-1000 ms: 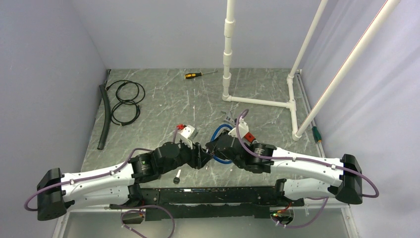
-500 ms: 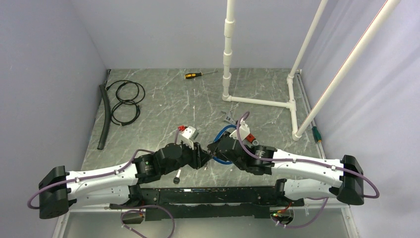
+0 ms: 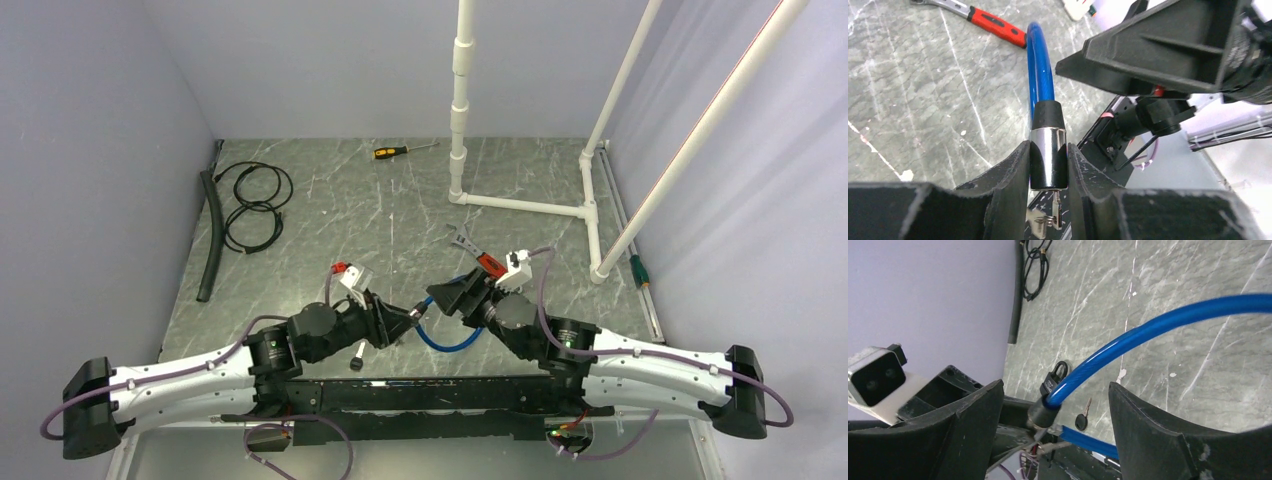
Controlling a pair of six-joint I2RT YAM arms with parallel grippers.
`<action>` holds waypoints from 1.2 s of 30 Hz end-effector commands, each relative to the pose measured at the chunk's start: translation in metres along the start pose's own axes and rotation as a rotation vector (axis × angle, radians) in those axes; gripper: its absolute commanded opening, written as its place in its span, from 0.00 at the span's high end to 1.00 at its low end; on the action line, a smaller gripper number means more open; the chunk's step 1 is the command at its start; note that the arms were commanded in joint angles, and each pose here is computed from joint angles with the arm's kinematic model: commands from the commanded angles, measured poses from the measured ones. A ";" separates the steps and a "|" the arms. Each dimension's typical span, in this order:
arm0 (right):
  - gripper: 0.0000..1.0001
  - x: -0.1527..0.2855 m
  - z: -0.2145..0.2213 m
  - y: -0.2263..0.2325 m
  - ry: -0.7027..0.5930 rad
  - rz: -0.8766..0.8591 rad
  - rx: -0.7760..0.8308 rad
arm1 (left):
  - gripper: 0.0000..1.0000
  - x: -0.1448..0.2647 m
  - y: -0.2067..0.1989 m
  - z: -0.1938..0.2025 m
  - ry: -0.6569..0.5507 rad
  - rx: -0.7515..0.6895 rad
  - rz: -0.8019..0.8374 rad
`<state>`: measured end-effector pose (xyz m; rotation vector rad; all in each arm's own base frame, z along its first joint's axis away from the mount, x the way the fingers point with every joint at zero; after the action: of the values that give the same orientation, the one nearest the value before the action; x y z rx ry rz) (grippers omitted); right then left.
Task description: Unlock with the key
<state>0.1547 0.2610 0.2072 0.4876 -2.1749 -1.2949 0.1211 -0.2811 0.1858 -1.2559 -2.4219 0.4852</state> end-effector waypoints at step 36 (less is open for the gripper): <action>0.49 -0.006 0.039 0.014 0.090 -0.403 -0.118 | 1.00 0.007 0.010 -0.005 -0.196 0.247 0.026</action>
<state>0.1351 0.2909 0.1804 0.9122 -2.0248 -1.4844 0.1259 -0.2699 0.1718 -1.1626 -2.4058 0.8371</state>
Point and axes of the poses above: each gripper's point midway between its finger pads, its own x axis back along the fingers, its own y axis along the line the jaws close on, z = x × y, the point moved 1 cm from there along x, back along the fingers, and after that the axes turned 9 degrees about -x, right-handed, at the moved point
